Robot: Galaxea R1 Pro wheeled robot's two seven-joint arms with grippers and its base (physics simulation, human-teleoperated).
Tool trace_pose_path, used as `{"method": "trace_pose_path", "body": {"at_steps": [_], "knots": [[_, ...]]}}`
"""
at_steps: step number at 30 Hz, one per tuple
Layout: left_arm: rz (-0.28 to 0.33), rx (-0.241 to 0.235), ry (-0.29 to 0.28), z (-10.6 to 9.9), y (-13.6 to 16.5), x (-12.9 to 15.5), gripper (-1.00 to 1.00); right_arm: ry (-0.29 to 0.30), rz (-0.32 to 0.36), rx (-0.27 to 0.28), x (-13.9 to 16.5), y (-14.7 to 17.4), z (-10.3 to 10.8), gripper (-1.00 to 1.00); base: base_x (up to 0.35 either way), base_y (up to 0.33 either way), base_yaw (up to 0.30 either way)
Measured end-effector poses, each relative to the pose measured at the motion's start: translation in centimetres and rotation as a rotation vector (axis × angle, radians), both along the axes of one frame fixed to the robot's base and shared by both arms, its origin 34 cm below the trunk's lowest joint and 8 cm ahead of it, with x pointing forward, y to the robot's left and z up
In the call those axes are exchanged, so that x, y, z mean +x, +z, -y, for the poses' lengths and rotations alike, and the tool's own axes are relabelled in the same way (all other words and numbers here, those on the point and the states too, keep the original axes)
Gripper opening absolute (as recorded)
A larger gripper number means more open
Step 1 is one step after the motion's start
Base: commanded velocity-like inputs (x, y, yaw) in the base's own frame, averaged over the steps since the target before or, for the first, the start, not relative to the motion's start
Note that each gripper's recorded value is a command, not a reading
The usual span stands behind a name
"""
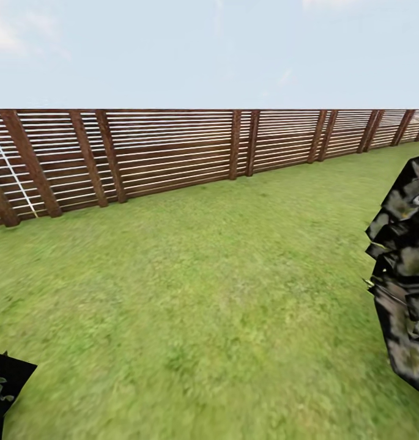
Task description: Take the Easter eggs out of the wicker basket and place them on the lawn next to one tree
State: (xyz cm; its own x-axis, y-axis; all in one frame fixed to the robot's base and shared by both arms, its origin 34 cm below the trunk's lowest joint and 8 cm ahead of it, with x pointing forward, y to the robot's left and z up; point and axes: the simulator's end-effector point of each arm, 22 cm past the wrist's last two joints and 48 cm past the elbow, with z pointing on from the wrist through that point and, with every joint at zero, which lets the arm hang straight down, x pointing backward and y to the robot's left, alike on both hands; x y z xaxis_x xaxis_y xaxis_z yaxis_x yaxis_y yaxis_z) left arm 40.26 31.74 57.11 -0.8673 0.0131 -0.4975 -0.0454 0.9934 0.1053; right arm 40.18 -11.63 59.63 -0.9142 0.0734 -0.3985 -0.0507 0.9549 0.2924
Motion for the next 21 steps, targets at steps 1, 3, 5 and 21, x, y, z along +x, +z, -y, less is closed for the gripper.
{"method": "trace_pose_path", "body": {"at_steps": [1, 3, 5, 21], "knots": [[0.000, 0.000, 0.000, 0.00, 0.00, 0.00, 1.00, 0.000, 0.000, 0.000, 0.01, 0.00, 0.00, 1.00, 0.314, 0.032, 0.000], [0.000, 0.000, 0.000, 0.00, 0.00, 0.00, 1.00, 0.000, 0.000, 0.000, -0.01, 0.00, -0.01, 1.00, 0.314, 0.018, 0.000], [0.000, 0.000, 0.000, 0.01, 0.00, 0.00, 1.00, 0.000, -0.001, 0.000, -0.03, -0.01, -0.01, 1.00, 0.314, 0.009, 0.000], [0.000, 0.000, 0.000, 0.01, 0.00, 0.00, 1.00, 0.001, -0.001, 0.000, -0.08, -0.03, 0.01, 1.00, 0.315, 0.001, 0.000]]}}
